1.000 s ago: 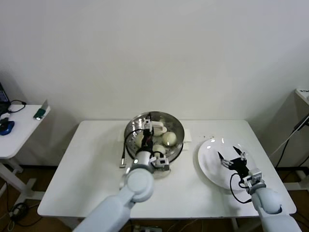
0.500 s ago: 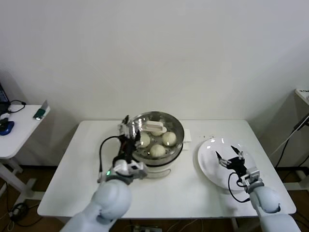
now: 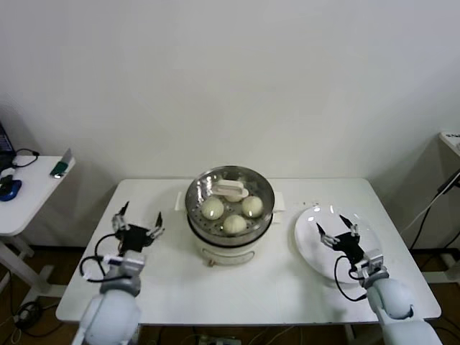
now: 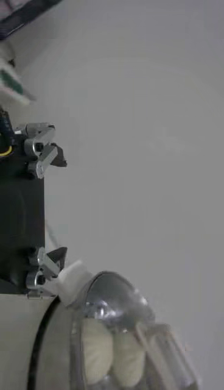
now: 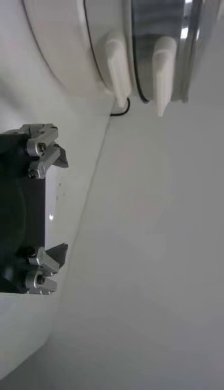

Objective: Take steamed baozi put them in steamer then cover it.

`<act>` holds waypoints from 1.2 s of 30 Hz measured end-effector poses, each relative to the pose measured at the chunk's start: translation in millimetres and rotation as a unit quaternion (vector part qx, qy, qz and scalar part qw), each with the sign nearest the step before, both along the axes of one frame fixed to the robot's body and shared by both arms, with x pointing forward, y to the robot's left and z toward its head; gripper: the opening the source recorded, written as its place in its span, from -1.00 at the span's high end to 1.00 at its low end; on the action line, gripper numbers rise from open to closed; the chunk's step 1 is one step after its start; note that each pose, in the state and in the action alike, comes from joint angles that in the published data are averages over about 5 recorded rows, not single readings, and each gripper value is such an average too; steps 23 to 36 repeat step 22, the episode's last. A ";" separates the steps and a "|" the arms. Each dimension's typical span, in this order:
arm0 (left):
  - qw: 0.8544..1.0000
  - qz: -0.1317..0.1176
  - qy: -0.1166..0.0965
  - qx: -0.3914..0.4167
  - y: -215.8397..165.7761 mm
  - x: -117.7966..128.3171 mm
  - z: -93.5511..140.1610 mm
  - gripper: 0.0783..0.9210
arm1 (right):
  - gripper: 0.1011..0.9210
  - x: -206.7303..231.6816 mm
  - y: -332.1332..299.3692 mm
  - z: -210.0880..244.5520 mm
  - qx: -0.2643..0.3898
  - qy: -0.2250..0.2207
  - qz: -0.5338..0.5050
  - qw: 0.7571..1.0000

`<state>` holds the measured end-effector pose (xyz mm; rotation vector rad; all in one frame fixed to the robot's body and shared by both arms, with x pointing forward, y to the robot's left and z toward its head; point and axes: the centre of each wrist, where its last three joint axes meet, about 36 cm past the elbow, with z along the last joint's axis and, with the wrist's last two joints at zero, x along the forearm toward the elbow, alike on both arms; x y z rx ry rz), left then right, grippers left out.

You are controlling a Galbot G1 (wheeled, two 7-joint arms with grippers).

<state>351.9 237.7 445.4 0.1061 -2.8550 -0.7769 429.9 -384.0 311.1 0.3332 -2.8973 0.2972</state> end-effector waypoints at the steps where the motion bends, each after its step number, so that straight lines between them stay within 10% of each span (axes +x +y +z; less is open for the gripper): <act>1: 1.000 0.001 -0.009 -0.016 6.3 -1.3 -5.1 -0.77 | -0.76 -0.5 0.8 0.9 0.002 -0.003 0.000 1.000; 13: 0.989 0.019 -0.078 -0.120 55.7 -15.6 -50.2 -0.77 | -0.76 -8.5 5.2 8.1 0.019 -0.027 -0.004 0.999; 36: 0.986 0.030 -0.086 -0.139 75.5 -27.6 -69.2 -0.77 | -0.76 -11.2 5.9 11.6 0.028 -0.039 -0.009 0.999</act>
